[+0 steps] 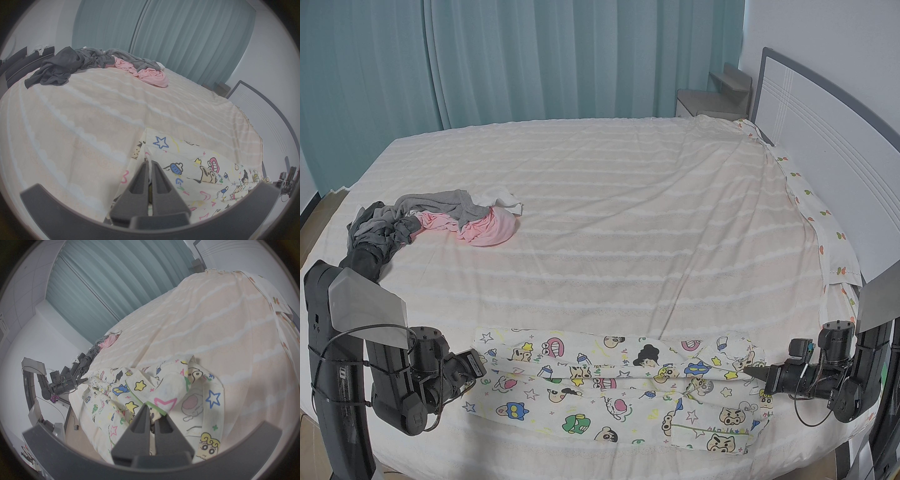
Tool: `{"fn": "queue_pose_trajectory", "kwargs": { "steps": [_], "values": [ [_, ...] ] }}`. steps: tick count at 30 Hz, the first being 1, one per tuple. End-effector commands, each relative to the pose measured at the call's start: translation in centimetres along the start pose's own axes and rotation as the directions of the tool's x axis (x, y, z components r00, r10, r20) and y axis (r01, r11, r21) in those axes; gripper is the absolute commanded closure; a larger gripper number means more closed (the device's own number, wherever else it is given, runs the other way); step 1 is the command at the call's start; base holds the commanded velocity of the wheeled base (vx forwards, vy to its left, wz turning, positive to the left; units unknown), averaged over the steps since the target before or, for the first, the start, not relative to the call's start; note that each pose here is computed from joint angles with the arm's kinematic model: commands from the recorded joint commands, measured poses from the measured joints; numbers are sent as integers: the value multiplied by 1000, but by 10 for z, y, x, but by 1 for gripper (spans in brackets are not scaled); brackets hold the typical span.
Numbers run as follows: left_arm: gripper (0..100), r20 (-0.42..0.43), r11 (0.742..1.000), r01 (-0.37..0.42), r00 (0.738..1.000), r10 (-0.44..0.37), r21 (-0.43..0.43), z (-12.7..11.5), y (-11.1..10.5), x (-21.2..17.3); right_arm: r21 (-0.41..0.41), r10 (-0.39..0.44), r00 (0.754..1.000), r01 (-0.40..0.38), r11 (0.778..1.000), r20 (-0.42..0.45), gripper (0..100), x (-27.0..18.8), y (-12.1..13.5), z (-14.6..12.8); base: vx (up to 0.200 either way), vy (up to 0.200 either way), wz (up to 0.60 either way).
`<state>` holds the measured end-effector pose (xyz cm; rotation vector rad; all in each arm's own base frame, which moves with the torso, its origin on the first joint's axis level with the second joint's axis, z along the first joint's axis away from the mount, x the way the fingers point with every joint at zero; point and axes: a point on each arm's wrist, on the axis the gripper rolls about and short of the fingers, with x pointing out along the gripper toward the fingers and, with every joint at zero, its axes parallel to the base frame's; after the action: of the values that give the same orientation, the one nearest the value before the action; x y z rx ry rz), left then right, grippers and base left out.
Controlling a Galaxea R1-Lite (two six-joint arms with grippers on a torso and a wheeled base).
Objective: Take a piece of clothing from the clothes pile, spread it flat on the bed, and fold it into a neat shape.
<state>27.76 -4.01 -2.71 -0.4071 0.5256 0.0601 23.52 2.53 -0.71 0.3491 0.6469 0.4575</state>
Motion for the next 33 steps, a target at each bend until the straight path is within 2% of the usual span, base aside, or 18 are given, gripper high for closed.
{"fn": "queue_pose_trajectory", "kwargs": {
  "steps": [1,15,22,23,28,33],
  "values": [
    [100,-13,1000,-5,1000,5,4,-4,2,-4,9,0,1000,0,1000,-21,100,-3,1,-6,0,0,0],
    [100,-54,999,-30,998,32,28,-13,7,-4,45,-9,995,14,999,-99,100,-5,0,-21,0,0,0],
    [100,-68,999,-37,997,39,25,-16,9,-4,65,36,992,-28,998,-125,100,-8,0,-25,0,0,0],
    [0,-65,999,-43,997,44,25,-16,9,-3,66,35,992,-27,997,-124,0,-8,0,-25,0,0,0],
    [0,-60,999,-46,997,46,12,-15,9,-5,67,28,994,-21,998,-104,0,-11,-1,-21,0,0,0],
    [0,-22,998,-50,999,49,-45,-5,11,-8,61,17,998,-13,998,-55,0,-18,-1,-12,0,0,0]
  ]
}}
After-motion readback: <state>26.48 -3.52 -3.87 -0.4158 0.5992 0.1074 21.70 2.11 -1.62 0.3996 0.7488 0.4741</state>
